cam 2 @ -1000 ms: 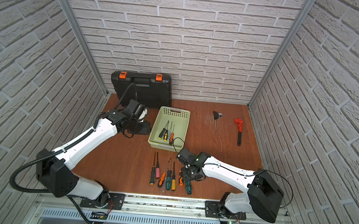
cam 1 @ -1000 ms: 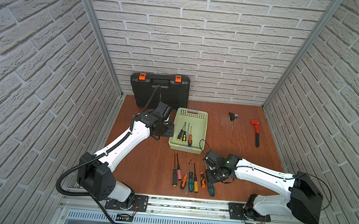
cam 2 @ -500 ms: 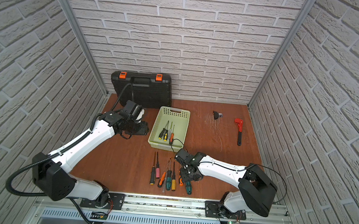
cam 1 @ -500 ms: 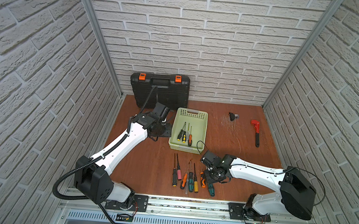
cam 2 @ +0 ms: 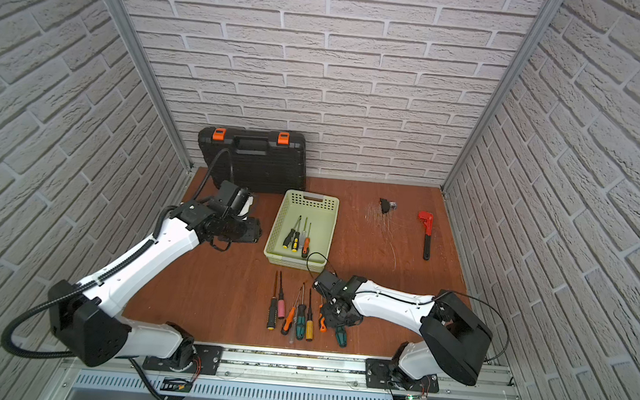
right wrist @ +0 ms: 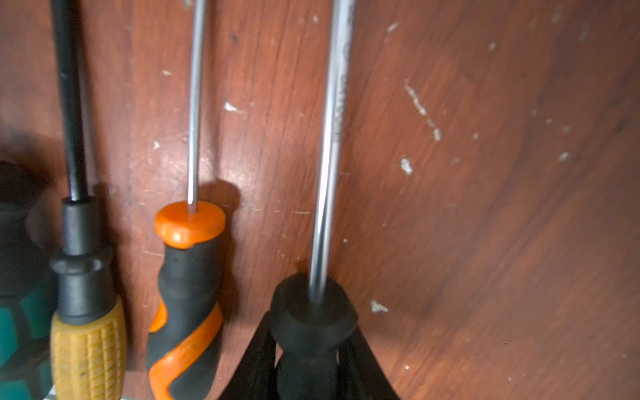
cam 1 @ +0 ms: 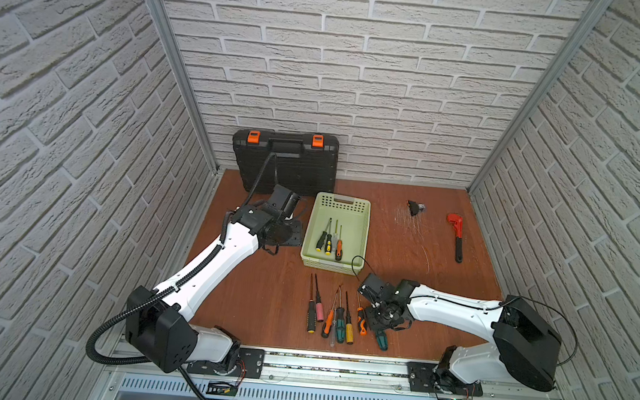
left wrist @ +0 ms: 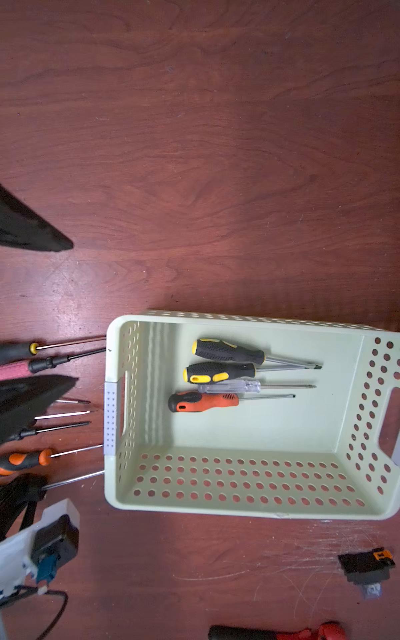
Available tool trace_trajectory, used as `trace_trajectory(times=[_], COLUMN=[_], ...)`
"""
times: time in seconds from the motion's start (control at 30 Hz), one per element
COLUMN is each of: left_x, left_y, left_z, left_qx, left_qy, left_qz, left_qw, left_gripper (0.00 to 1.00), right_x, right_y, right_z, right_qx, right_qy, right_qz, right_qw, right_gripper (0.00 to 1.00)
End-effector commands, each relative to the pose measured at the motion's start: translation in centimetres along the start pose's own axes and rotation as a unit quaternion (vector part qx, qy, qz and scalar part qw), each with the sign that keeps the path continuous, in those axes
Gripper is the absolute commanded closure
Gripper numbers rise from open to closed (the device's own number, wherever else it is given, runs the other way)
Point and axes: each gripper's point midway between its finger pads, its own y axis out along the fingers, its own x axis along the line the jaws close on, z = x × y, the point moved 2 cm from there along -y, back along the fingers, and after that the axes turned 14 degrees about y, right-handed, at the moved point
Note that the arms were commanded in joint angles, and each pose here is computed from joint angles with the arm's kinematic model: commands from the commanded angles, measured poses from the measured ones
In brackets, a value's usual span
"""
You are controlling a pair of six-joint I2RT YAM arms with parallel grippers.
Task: Put the screwdriver in the bin
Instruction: Pick up the screwdriver from the bottom-center of the table, then place the screwdriver into the bin.
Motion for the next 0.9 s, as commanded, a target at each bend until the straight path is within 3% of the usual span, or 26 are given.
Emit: trace_trajectory(times=[0.0,0.4,0.53,0.67,0.87], left_x=[0.6,1.7,2.1,2.4,3.1], left_y=[-0.9,-1.8,-2.0,-1.7,-2.1], left_z=[0.3,1.5,1.3,1.9,2.3], left_qx=[-0.010,-0.006,-0.006,0.001,0.000], left_qy=[-0.012,-0.023,-0.025,-0.025,-0.011], left_qz=[-0.010,-0.029,-0.033,-0.034,-0.055], left_qw=[1.000,0.999,0.999,0.999,0.998], left_gripper=[0.42,0.42,0.42,0.42,0.42], right_x=[-0.6,-1.8,-0.3,2.5,6.3], right_y=[-0.2,-11.8,-15.9,-18.4,-18.3], right_z=[0.1,-2.4,-5.4,-9.6,-15.8], right_qx=[-0.013,-0.128,-0.178,-0.188,-0.199], right_qy=[0.004,0.045,0.049,0.039,0.030], right_qz=[0.003,-0.046,-0.098,-0.140,-0.176], right_qw=[1.000,0.990,0.978,0.971,0.964], right_gripper=[0.93,0.95,0.94,0.94,0.95])
